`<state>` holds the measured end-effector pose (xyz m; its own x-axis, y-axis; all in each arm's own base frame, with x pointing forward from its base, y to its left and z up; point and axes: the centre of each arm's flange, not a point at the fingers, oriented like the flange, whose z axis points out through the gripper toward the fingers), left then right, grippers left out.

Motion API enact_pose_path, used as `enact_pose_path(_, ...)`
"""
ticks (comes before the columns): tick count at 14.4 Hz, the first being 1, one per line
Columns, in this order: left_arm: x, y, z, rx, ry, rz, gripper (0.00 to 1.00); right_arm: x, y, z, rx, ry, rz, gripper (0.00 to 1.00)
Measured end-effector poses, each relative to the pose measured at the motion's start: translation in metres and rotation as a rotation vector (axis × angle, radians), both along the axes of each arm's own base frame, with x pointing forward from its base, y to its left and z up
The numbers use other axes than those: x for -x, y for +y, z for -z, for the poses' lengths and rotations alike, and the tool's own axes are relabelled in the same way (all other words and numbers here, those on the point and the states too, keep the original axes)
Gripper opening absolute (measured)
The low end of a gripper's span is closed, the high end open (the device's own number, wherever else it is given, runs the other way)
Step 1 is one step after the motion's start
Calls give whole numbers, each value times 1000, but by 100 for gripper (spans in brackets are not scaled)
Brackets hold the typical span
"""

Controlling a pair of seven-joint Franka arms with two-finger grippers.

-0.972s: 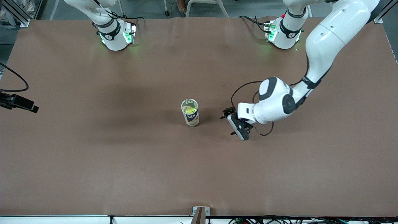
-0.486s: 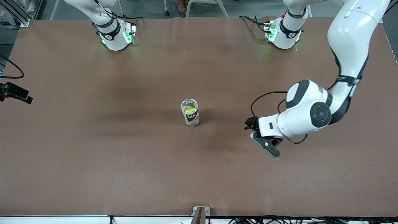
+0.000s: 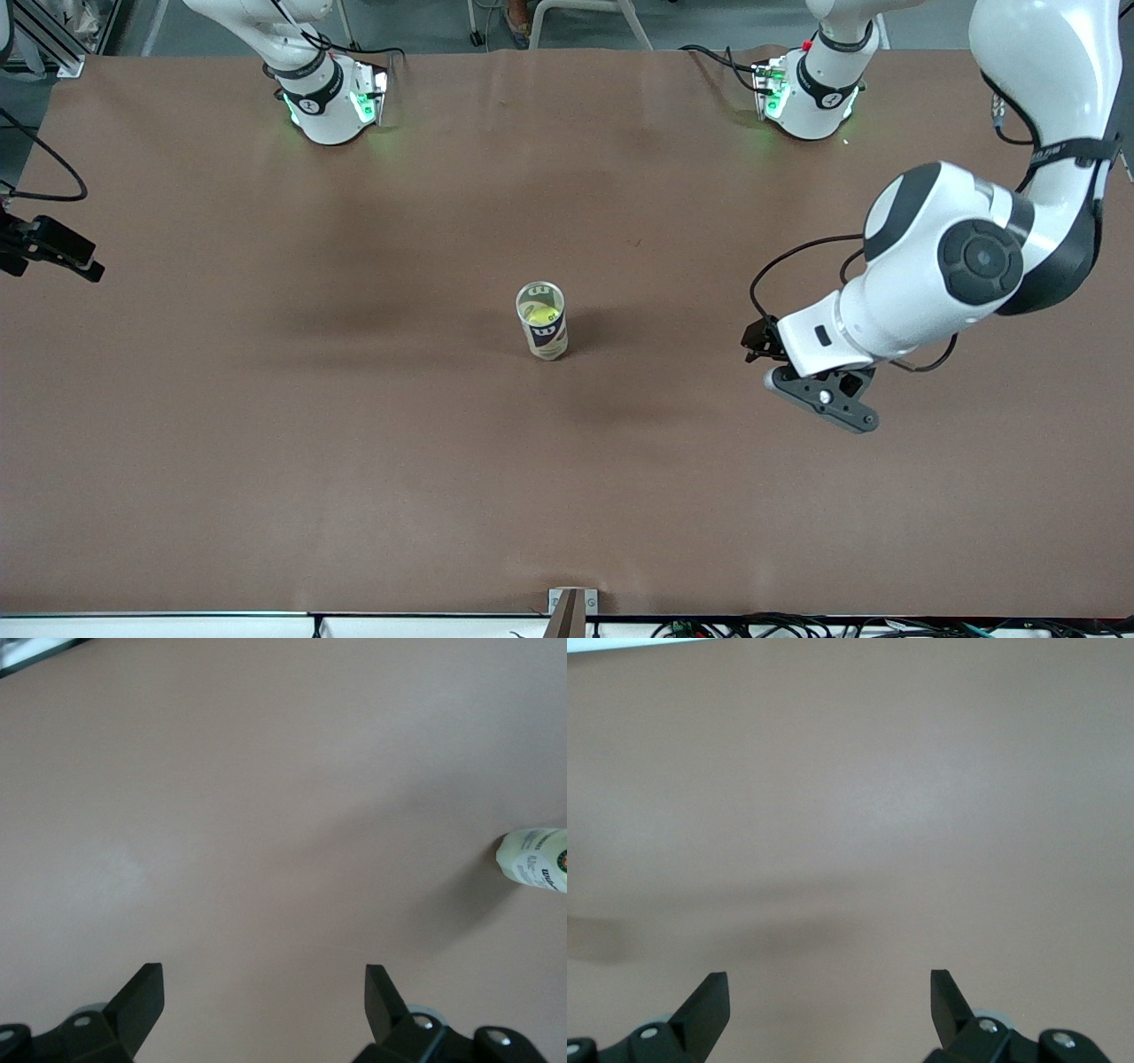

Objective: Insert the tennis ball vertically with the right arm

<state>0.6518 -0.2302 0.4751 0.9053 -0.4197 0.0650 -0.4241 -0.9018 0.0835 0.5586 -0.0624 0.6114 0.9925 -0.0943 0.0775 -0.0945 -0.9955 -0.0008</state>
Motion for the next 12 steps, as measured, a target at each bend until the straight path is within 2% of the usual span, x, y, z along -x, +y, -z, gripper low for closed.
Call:
enact_pose_path(3, 11, 1, -21, -42, 0, -47, 100, 2, 4, 1, 0, 5, -7, 100)
enact_pose_path(6, 22, 12, -43, -120, -9, -85, 100, 1, 4, 1, 0, 2, -8, 100)
enact_pose_path(8, 30, 23, -64, -168, -27, -105, 100, 1, 5, 0, 0, -2, -8, 100)
enact_pose_path(12, 34, 62, -102, -197, -75, -179, 100, 1, 7, -1, 1, -4, -14, 100)
